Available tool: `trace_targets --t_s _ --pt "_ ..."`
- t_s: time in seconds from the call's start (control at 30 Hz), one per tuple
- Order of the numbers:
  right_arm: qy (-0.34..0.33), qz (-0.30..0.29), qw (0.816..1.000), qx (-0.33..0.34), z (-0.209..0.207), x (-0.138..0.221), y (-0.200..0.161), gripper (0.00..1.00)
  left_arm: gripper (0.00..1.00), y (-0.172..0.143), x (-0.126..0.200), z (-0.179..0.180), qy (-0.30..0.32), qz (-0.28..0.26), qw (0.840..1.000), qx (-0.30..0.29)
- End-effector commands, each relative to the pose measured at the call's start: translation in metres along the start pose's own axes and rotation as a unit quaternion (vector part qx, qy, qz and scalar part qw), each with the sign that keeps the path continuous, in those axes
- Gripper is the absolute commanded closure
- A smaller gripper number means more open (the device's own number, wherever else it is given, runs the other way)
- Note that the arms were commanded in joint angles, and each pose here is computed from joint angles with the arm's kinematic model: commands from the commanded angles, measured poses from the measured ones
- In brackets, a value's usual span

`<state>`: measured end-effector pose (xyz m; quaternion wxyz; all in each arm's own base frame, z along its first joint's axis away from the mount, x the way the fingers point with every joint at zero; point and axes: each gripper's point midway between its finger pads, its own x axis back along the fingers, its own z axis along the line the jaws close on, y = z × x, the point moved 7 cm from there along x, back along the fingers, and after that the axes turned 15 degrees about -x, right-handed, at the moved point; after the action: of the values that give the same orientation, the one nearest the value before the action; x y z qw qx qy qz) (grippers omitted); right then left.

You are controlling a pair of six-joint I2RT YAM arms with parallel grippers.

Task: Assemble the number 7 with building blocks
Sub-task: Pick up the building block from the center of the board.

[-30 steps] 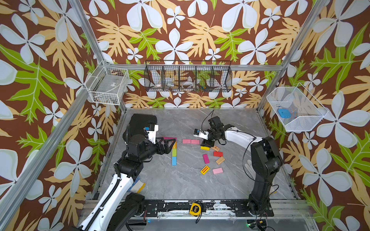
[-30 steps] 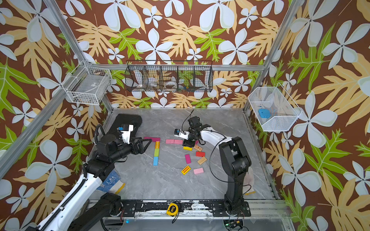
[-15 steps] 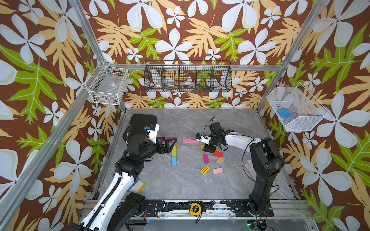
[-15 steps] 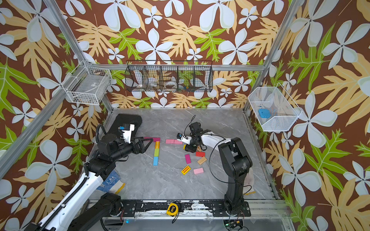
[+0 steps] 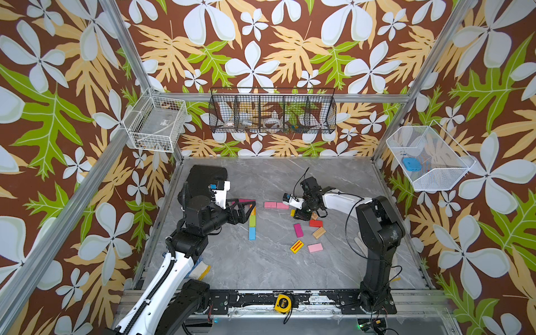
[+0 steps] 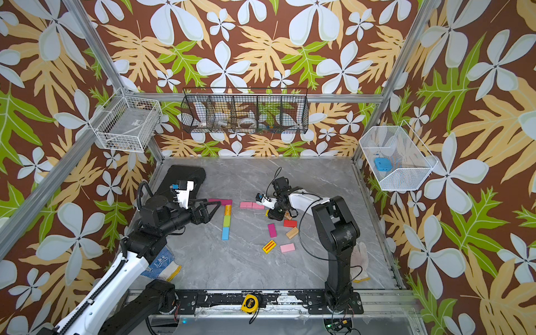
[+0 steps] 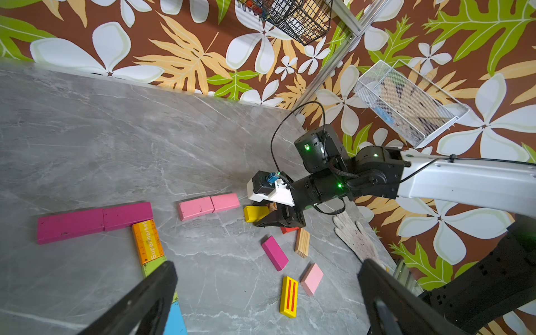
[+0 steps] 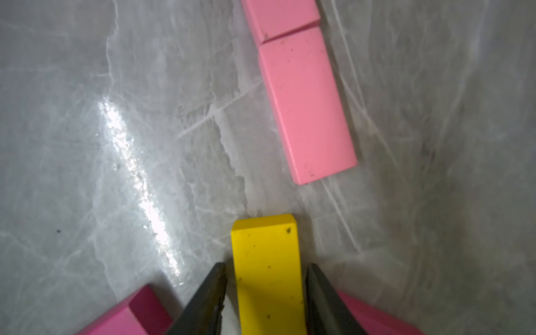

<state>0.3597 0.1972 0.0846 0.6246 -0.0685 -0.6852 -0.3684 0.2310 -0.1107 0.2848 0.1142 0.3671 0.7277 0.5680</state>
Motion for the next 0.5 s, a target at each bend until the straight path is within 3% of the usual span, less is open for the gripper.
trace_targets --t_s 0.0,0.23,0.47 --pt "0.004 0.014 1.0 -0.014 0.004 0.002 -0.007 0.57 0.0 0.005 0.0 -0.001 -0.005 -0.017 1.0 -0.003" --pt "-0.002 0.011 0.999 -0.03 0.011 0.005 -0.011 0.63 0.0 0.001 0.0 0.0 -0.006 -0.02 1.0 0.011" --pt "0.007 -0.014 0.994 -0.108 0.014 0.01 -0.001 0.7 0.0 -0.007 -0.004 0.003 -0.006 -0.024 0.999 0.029"
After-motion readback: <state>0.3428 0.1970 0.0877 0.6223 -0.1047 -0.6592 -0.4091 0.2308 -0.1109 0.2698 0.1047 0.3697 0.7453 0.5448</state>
